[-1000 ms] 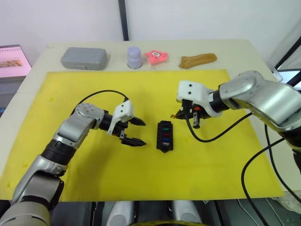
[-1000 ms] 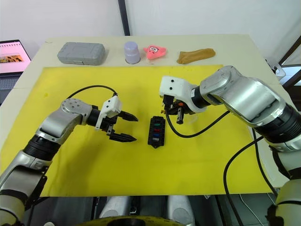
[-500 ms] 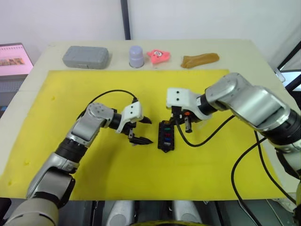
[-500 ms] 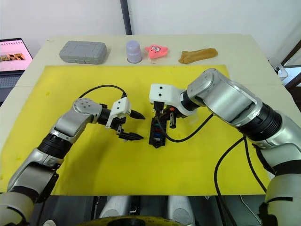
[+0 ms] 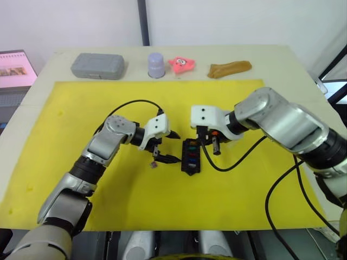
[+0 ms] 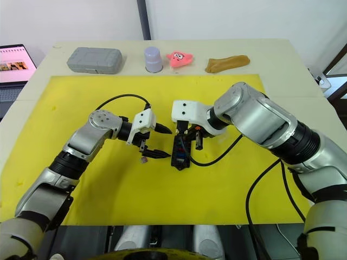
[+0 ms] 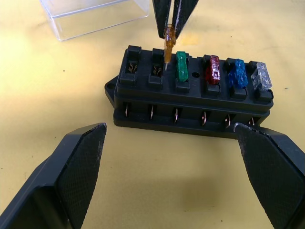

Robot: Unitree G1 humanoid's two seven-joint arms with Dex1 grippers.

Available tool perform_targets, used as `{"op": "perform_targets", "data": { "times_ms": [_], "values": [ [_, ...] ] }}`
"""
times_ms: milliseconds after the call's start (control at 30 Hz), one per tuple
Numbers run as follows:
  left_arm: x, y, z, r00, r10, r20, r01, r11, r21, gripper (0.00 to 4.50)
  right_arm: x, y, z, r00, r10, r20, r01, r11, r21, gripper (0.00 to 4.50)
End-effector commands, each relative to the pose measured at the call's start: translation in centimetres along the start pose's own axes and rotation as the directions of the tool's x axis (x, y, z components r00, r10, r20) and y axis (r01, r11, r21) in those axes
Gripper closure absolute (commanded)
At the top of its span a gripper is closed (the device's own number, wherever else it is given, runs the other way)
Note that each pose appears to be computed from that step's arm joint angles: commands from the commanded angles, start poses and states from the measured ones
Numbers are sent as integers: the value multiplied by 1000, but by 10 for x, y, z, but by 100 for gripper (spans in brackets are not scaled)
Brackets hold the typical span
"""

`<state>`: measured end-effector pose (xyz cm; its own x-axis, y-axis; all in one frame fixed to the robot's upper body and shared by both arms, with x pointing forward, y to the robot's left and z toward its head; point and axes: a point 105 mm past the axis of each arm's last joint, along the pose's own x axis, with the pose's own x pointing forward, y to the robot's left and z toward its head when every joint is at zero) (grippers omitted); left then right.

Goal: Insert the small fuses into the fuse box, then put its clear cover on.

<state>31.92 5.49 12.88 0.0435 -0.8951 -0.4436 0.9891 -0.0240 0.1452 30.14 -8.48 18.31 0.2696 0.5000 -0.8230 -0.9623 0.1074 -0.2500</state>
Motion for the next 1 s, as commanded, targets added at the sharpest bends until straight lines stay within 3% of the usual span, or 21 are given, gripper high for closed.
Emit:
{"op": "perform_targets", "data": {
  "times_ms": [33, 1000],
  "values": [
    [-3, 2, 10, 1000, 12, 12, -13, 999, 52, 3, -3, -2, 5, 1000, -21, 10, 21, 999, -34, 450],
    [2, 0, 12, 999, 9, 32, -12, 996, 89, 3, 11, -3, -4, 999, -25, -31, 24, 999, -39, 450]
  ]
}}
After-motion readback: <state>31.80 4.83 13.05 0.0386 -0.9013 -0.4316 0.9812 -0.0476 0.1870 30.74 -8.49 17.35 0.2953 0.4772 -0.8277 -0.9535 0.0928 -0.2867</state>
